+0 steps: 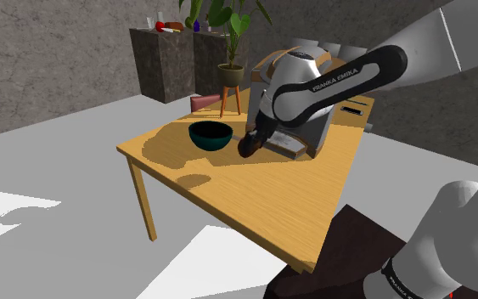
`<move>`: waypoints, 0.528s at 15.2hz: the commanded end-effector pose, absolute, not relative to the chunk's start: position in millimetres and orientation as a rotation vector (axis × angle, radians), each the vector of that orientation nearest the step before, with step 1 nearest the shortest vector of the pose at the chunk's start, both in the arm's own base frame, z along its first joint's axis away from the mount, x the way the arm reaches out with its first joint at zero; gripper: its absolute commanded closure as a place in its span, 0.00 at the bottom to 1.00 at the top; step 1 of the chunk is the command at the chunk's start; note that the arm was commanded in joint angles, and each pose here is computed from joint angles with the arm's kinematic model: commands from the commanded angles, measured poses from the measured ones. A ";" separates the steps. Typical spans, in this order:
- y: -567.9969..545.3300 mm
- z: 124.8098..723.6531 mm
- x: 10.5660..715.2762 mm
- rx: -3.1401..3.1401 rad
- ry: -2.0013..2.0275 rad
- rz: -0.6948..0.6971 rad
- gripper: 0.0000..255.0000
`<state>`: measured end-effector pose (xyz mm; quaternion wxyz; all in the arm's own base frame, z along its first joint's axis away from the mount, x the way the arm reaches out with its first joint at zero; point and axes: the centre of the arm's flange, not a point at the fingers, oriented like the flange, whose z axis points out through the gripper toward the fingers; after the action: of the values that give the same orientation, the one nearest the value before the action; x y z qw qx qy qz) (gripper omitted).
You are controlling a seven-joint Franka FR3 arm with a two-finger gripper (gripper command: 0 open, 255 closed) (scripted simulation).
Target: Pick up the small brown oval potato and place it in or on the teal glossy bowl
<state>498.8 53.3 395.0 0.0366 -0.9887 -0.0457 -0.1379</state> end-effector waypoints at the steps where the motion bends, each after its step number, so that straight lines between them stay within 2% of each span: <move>1: 52.2 405.3 498.9 -3.036 -0.140 -0.423 1.00; 8: 52.2 442.3 498.9 -3.036 -0.140 -0.423 1.00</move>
<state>498.2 52.1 435.9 0.0366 -0.9887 -0.0457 -0.1378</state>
